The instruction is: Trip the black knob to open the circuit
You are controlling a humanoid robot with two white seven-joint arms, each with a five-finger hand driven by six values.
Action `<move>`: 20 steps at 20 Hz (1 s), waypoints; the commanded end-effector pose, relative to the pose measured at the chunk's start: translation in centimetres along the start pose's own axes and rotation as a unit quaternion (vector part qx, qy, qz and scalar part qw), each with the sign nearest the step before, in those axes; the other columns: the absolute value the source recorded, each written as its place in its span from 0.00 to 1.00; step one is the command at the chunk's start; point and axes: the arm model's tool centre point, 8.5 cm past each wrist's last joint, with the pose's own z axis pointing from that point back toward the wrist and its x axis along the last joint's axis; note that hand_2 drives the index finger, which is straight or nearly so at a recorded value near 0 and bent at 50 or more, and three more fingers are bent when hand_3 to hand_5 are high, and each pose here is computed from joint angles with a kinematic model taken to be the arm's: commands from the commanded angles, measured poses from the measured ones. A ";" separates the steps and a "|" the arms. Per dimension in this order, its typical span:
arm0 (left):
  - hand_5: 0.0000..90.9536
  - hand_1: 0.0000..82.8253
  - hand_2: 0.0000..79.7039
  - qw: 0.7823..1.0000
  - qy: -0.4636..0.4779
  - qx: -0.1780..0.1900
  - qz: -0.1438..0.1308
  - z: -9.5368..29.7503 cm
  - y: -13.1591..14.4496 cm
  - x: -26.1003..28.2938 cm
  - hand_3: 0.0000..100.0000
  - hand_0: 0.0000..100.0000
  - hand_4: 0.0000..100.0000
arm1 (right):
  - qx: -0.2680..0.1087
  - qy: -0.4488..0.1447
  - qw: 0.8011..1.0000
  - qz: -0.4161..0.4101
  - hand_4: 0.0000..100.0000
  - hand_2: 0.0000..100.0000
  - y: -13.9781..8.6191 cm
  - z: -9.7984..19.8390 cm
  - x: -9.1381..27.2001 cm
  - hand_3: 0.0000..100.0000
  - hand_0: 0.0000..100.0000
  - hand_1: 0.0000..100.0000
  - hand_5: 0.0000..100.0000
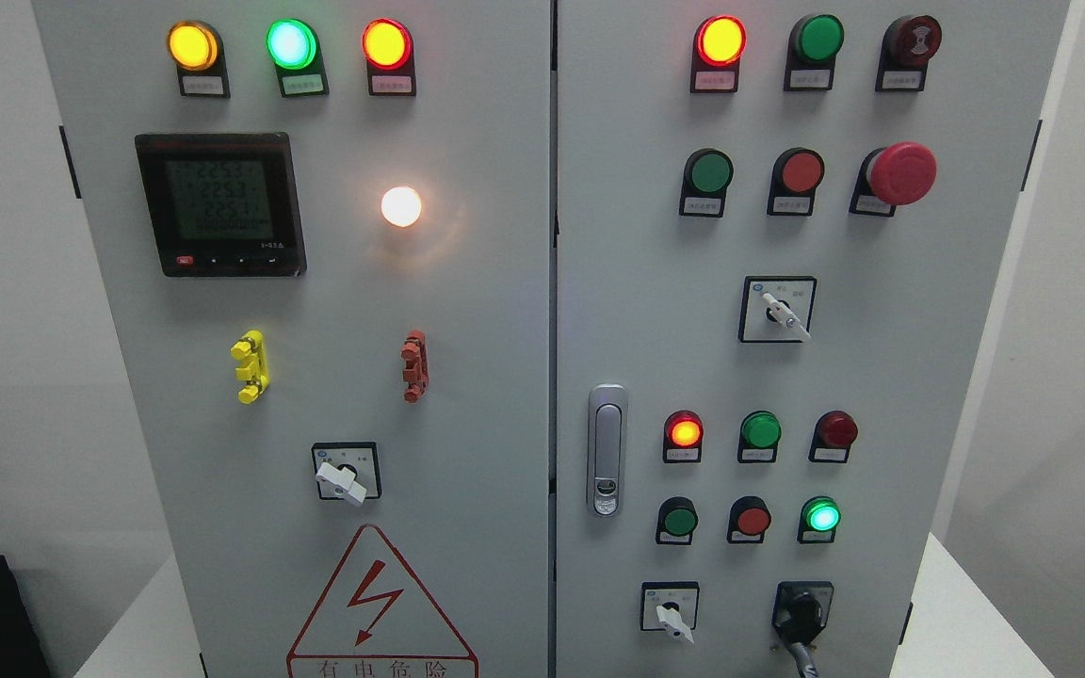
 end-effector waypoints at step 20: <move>0.00 0.47 0.00 1.000 -0.002 0.000 0.002 0.0 0.0 0.2 0.00 0.12 0.00 | 0.026 -0.052 0.998 0.005 1.00 0.08 -0.1 -0.5 3.0 1.00 0.00 0.06 1.00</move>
